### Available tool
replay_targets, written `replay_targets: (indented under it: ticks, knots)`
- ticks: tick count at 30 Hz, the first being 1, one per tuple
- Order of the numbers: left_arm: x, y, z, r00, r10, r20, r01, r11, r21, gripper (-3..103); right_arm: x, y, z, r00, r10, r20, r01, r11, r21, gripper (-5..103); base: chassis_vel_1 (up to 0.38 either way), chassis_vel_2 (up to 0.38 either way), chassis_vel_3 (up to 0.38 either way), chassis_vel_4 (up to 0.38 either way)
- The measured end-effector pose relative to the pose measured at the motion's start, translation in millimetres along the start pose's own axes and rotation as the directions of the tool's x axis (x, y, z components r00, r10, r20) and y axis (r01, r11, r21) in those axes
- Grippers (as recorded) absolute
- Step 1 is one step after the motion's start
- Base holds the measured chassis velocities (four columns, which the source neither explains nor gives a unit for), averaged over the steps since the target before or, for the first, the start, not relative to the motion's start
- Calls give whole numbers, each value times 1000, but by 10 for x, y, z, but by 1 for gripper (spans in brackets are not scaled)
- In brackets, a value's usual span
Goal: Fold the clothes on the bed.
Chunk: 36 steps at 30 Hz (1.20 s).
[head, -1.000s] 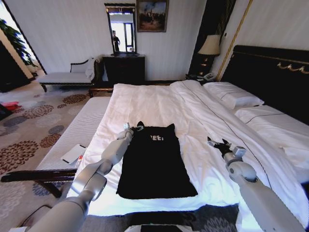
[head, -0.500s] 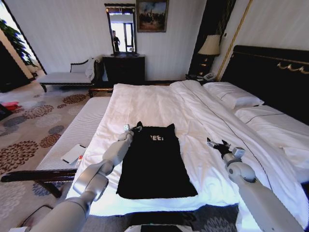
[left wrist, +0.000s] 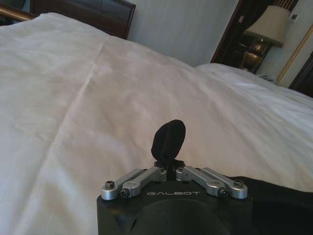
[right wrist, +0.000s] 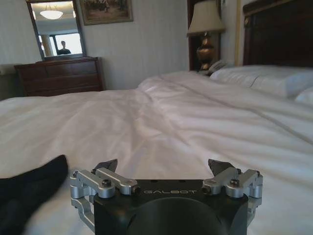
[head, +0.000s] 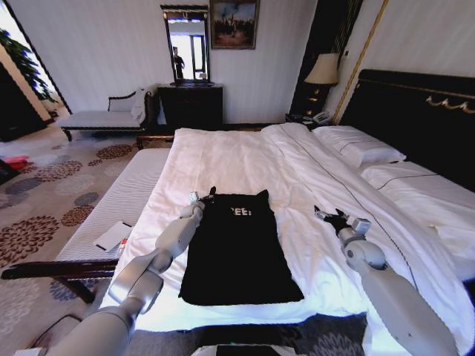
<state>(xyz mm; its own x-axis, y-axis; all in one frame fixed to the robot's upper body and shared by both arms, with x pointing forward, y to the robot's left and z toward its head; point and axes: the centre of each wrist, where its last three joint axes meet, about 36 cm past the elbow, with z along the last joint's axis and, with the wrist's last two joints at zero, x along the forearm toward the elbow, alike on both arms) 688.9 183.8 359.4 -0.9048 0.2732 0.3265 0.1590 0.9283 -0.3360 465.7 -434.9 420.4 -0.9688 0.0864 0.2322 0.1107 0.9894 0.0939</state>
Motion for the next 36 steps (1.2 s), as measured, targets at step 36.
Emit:
replay_targets:
  ticks: [36]
  knots:
    - [199, -195, 152, 997, 79, -1, -79, 997, -23, 3, -1825, 898, 5, 914, -392, -106, 401, 912, 83, 100, 0, 0, 0, 0]
